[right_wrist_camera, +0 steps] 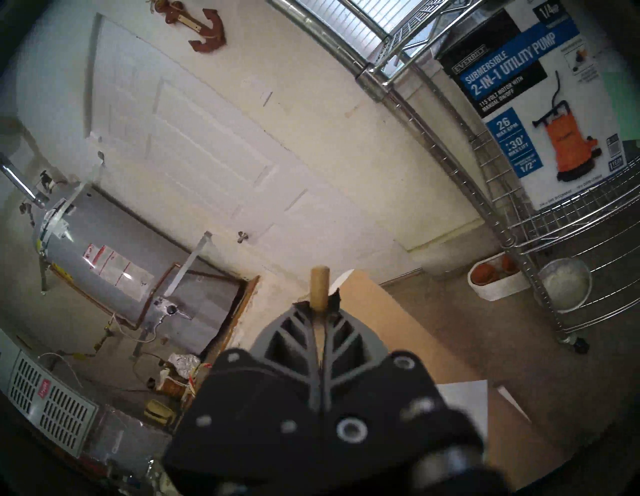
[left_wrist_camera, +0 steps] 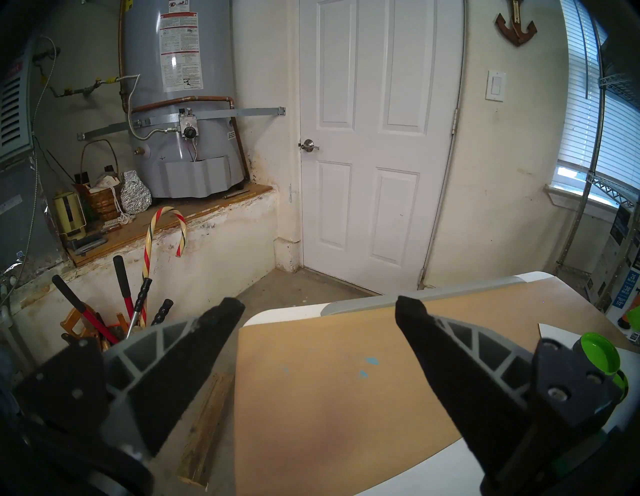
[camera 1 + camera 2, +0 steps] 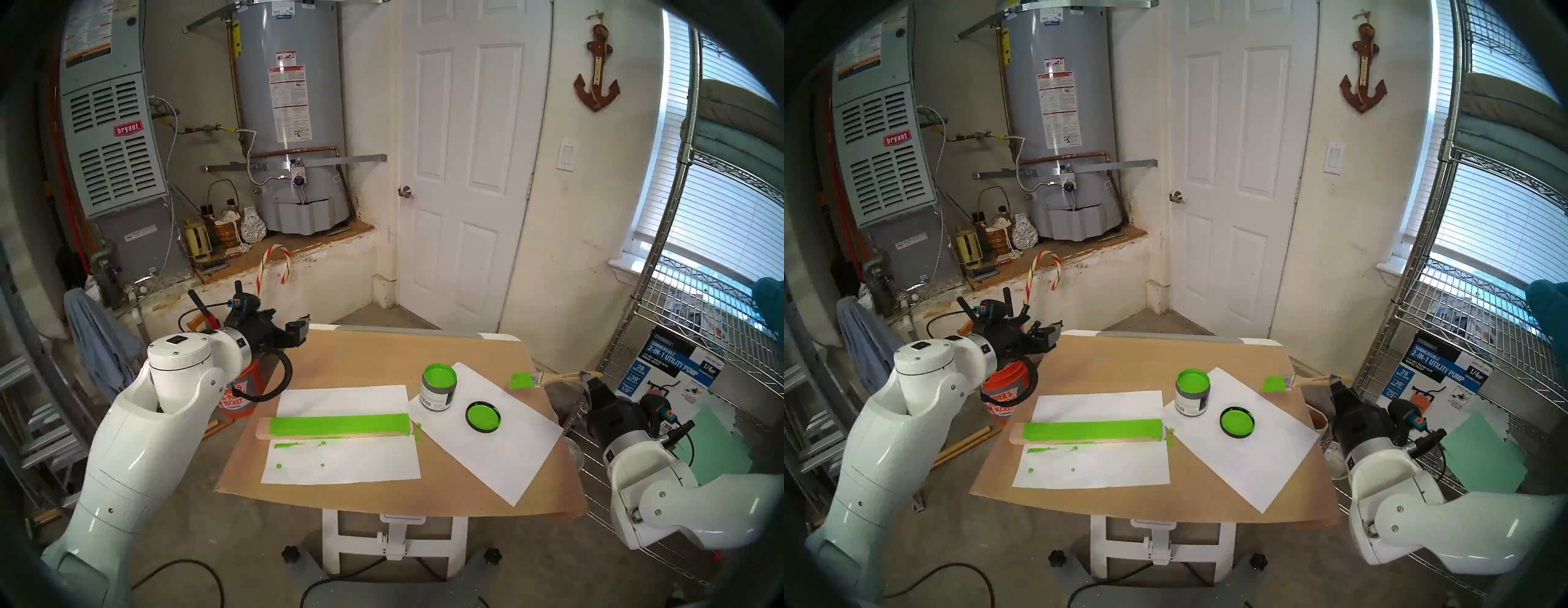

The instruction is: Pick up brush, dip the brush into paint, and paint the wood

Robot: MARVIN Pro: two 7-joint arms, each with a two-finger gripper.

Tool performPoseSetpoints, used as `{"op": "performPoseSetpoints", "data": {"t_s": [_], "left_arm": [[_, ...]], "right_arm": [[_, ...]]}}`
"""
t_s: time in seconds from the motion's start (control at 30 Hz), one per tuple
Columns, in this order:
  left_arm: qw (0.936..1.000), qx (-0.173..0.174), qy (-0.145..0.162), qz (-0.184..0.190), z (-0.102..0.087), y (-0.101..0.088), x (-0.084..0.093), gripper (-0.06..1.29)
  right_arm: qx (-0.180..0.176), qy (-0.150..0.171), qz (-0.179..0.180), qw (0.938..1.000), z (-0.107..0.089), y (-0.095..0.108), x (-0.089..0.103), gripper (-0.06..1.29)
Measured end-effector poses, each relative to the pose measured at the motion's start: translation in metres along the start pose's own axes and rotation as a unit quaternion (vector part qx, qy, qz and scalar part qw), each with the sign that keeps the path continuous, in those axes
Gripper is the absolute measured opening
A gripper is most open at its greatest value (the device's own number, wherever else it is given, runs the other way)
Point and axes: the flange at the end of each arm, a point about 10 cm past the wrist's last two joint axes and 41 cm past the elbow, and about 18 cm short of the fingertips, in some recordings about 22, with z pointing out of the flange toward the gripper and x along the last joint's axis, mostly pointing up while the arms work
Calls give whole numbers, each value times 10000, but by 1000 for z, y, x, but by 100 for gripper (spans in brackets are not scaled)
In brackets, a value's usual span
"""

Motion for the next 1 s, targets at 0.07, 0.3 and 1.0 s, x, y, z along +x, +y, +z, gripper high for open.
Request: {"op": "performPoseSetpoints", "data": {"t_s": [0.07,0.3,1.0], "left_arm": [[10000,0,0,0,0,0,0,125],[10000,0,0,0,0,0,0,125],[10000,1,3,0,0,0,0,125]], "right_arm": [[5,-44,-18,10000,-2,3,-1,-3],[63,-207,7,9998,-9,8,-6,-3],[431,-722,311,9960,-6,27,-10,-3]]}}
